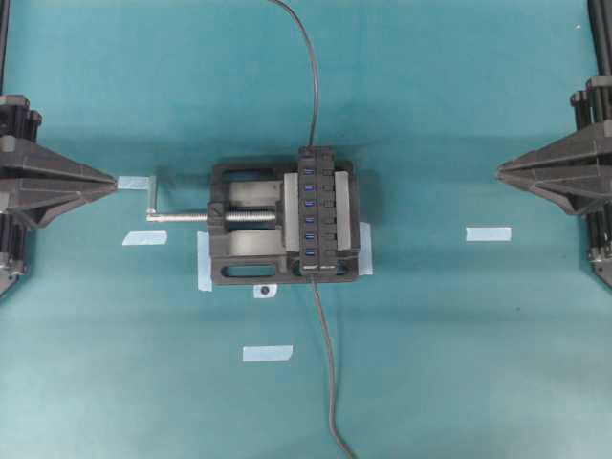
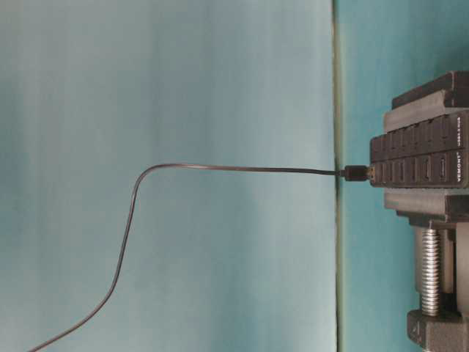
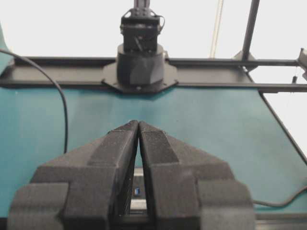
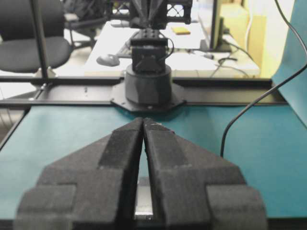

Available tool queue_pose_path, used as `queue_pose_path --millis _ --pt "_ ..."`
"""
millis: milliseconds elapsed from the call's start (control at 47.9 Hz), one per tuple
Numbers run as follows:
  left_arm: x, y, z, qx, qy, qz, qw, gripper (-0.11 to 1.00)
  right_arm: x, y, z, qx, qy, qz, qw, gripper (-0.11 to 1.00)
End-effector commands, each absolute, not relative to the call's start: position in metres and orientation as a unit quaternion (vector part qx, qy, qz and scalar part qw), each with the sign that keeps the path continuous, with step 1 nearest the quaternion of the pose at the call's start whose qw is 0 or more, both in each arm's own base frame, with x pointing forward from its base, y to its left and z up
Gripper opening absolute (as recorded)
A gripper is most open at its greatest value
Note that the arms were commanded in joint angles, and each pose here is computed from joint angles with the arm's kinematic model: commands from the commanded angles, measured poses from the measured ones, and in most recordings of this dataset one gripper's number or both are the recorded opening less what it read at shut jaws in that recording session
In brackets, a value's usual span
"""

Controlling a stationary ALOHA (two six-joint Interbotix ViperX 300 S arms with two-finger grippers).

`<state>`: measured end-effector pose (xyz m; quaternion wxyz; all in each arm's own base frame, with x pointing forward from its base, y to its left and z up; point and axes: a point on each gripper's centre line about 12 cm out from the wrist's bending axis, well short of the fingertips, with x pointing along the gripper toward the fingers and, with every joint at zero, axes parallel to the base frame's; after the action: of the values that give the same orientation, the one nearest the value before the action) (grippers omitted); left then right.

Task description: Insert the USB into the center port of the fixed hub

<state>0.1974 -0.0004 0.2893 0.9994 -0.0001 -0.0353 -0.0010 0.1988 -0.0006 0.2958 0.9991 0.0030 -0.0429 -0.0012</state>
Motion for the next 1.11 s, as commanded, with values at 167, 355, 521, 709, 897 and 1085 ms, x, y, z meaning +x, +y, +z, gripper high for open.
queue_pose_path --millis 167,355,521,709,897,1085 --pt "0.202 0.0 0.302 0.005 -0.047 0.001 0.999 0.0 0.191 -0.01 0.283 0.083 -0.01 -0.027 0.996 0.08" --pt "0.202 0.0 0.292 -0.002 -0.011 0.0 1.0 0.0 0.191 -0.011 0.283 0.096 0.024 -0.033 0.995 0.01" --pt "0.206 -0.001 0.293 -0.002 0.029 -0.002 1.0 0.0 0.192 -0.011 0.277 0.098 0.072 -0.035 0.992 0.01" --pt "0.213 -0.001 0.286 -0.002 0.083 -0.001 0.997 0.0 0.2 -0.017 0.266 0.1 0.134 -0.054 0.984 0.01" --pt "0.222 -0.001 0.281 -0.001 0.104 -0.001 0.995 0.0 0.215 -0.025 0.261 0.091 0.184 -0.07 0.976 0.01" --pt "0.227 -0.001 0.274 -0.001 0.119 -0.001 0.993 0.0 0.236 -0.037 0.255 0.074 0.234 -0.09 0.965 0.01"
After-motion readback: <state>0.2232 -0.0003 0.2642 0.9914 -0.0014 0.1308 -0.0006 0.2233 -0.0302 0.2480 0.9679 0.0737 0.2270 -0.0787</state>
